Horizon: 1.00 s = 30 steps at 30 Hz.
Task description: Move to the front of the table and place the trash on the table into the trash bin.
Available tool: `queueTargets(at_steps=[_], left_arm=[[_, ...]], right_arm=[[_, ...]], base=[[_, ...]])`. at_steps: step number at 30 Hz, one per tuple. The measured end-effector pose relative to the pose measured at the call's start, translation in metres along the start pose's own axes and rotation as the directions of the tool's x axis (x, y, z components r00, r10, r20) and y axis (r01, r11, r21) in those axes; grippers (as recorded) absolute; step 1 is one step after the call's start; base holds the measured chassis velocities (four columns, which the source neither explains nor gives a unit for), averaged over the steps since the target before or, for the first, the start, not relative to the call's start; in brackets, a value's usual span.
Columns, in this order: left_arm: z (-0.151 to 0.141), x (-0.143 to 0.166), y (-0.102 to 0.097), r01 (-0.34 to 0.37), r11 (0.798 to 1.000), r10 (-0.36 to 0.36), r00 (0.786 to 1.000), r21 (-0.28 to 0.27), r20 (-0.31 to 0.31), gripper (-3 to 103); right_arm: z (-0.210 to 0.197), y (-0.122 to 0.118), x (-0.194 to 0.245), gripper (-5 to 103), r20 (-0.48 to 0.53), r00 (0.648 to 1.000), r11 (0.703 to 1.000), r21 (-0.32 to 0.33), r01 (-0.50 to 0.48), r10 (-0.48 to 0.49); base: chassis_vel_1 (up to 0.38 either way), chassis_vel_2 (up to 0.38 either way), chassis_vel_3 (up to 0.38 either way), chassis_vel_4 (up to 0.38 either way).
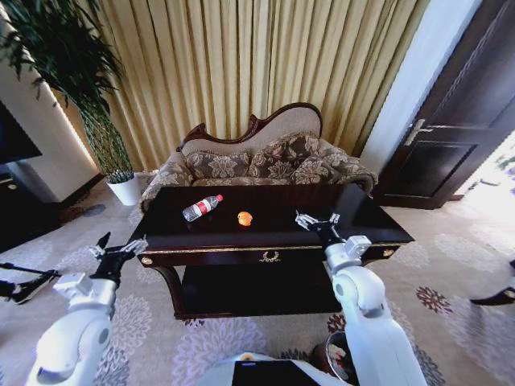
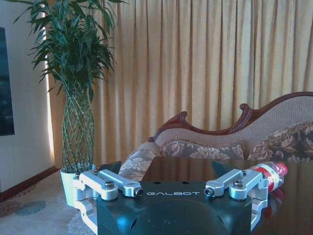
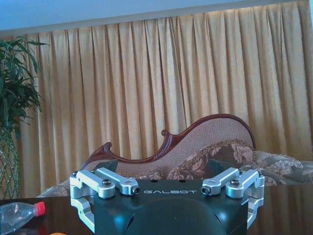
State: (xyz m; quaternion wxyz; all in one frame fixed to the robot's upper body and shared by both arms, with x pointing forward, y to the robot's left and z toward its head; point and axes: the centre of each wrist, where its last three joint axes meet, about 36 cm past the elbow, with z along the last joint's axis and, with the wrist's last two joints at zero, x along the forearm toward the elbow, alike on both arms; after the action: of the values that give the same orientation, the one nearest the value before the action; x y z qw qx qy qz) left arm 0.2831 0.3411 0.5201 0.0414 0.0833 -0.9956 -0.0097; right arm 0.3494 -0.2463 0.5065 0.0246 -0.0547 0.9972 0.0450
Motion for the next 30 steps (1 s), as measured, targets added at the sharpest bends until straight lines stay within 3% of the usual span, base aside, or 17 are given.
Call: queueTargets(at_steps=[8,19,30], left_arm=[[-0.003,-0.007,0.005,0.000,1.000,0.000,1.000,0.003,0.005,100],[0.010,0.011,0.011,0.040,0.999,-0.040,0.999,0.020,0.003,100],[0.012,0.016,0.005,0.046,0.999,-0.046,0.999,0.015,0.011,100]], right_arm=[[-0.001,0.003,0.007,100,-0.001,1.000,1.000,-0.013,0.002,-0.002],[-0.008,0.036,0.015,100,-0.033,0.985,0.985,-0.040,0.170,-0.171],[0.020,0.056,-0.026,100,-0.124,0.962,0.970,-0.043,0.239,-0.243]], base=[[0.000,0.000,0.000,0.000],[0.000,0.000,0.000,0.000],[0.000,0.000,0.000,0.000]])
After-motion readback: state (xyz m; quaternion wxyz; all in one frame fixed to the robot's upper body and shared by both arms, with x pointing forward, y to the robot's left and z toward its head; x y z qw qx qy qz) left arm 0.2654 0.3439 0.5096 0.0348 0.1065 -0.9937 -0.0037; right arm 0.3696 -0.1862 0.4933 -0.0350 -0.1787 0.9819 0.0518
